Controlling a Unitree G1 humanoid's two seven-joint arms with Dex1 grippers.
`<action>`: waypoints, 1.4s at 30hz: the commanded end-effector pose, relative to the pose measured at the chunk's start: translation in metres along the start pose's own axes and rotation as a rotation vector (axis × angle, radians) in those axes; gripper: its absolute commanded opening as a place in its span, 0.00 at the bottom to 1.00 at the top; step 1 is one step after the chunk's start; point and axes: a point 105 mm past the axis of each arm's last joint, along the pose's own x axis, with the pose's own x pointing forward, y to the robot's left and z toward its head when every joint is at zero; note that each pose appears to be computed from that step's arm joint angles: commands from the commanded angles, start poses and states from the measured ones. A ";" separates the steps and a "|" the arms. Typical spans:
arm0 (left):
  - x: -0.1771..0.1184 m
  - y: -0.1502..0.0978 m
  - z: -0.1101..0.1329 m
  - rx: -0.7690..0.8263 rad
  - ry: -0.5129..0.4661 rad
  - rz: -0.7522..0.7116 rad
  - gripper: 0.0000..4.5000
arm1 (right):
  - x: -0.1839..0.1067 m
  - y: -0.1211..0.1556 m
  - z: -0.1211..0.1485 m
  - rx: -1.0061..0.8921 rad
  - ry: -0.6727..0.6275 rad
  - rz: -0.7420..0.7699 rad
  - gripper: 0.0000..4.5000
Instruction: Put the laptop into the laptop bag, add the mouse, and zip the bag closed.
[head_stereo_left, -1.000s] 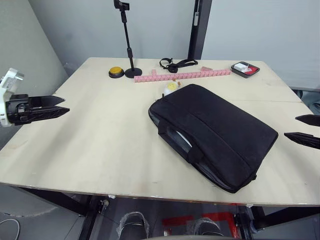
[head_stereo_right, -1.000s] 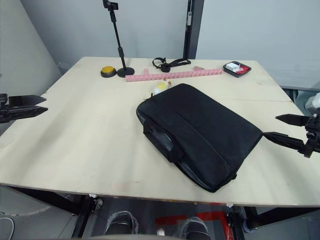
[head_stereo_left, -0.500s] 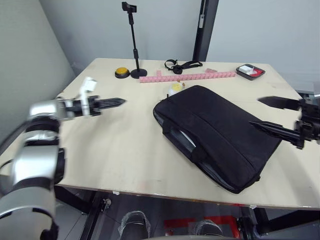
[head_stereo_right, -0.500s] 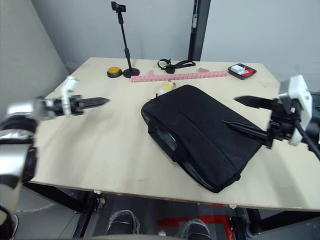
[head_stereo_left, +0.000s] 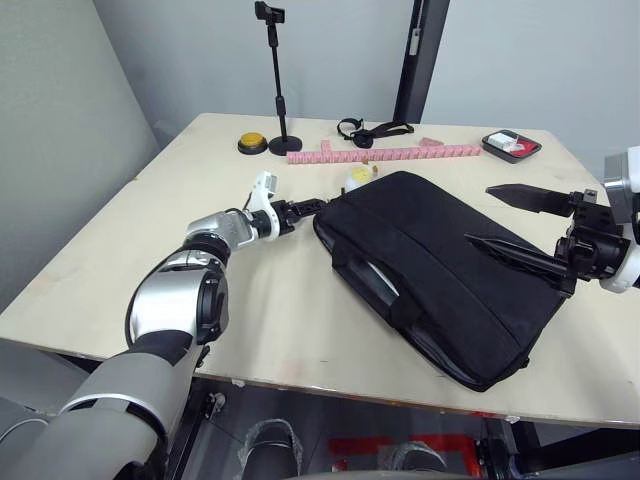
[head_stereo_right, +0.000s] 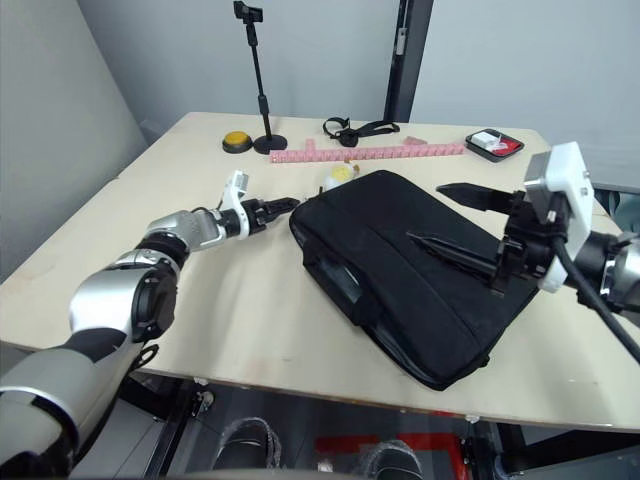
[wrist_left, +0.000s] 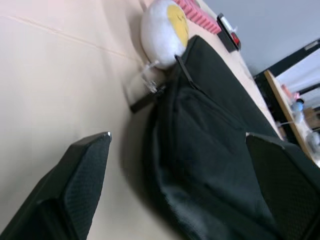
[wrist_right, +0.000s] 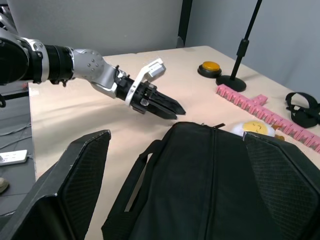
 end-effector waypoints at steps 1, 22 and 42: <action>0.009 -0.012 0.012 0.006 -0.049 0.001 1.00 | -0.005 0.001 0.012 -0.053 -0.016 -0.045 0.99; 0.019 -0.026 0.007 0.018 -0.010 -0.050 0.11 | -0.043 -0.013 -0.043 0.189 0.190 -0.235 1.00; 0.015 -0.054 0.012 -0.014 0.014 -0.239 0.00 | -0.100 0.023 -0.191 0.935 0.318 -0.348 1.00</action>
